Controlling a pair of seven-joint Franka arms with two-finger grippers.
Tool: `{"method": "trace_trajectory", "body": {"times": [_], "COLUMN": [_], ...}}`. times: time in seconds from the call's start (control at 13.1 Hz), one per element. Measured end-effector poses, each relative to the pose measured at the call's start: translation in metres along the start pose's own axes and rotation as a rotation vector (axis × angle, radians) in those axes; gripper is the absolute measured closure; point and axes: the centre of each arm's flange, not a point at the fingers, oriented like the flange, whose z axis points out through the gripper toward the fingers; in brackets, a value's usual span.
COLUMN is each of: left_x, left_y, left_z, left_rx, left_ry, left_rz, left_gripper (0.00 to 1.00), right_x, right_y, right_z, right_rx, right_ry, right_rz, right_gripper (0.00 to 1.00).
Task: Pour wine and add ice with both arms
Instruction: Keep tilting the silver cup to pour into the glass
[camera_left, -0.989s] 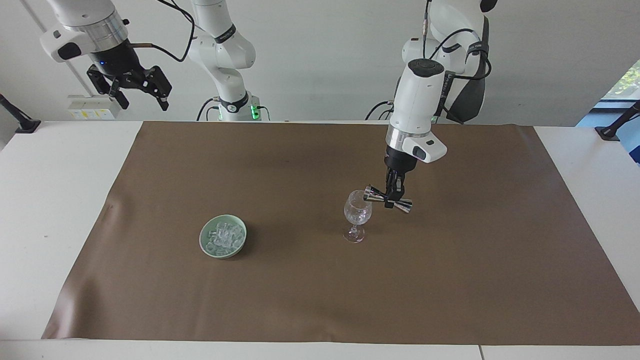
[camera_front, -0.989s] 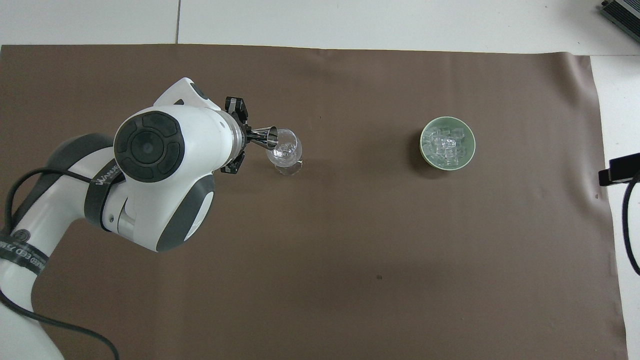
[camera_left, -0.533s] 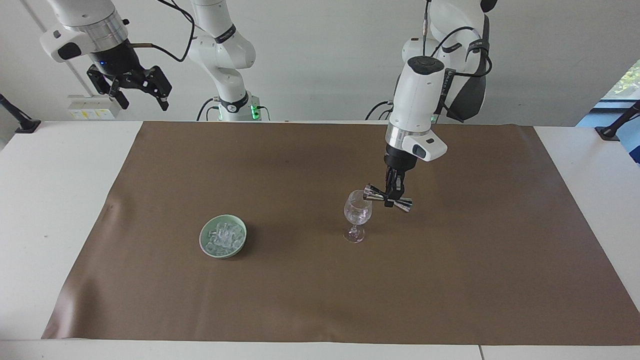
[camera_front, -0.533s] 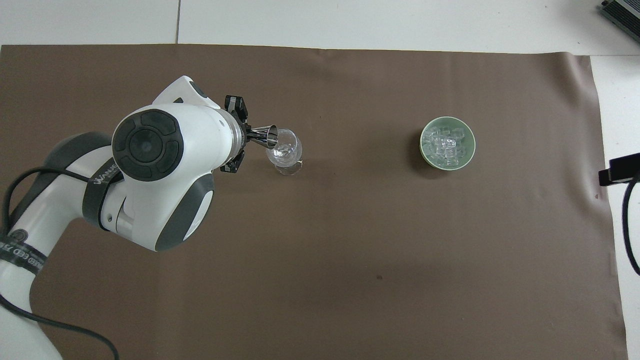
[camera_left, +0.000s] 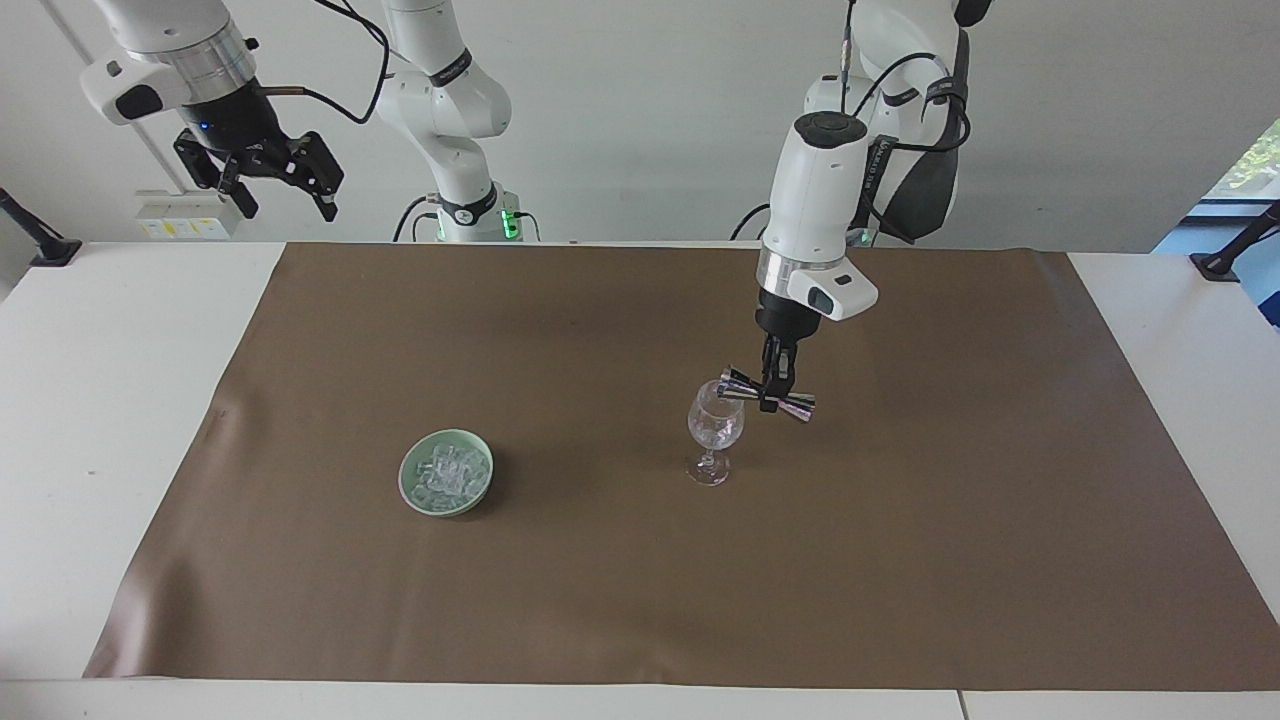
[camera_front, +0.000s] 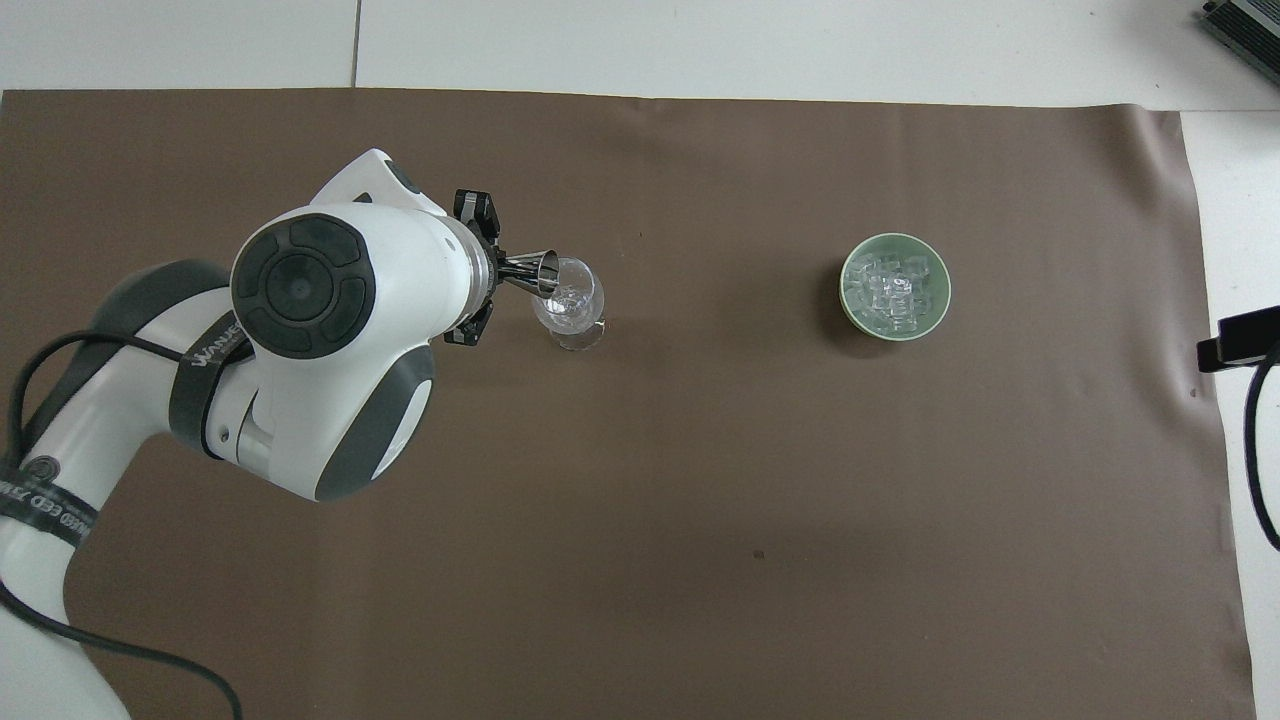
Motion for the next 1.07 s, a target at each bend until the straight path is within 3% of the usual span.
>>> {"method": "trace_trajectory", "body": {"times": [1.07], "left_x": [-0.0032], "left_y": [0.0049], "left_z": [0.0001], "left_rx": [0.010], "left_ry": [0.060], "left_rz": [0.035], "left_gripper": [0.78], "right_x": [0.0000], "right_y": [0.0000], "right_z": [0.0000], "right_rx": [0.000], "right_ry": [0.000], "right_rz": [0.000], "right_gripper": [0.00]}}
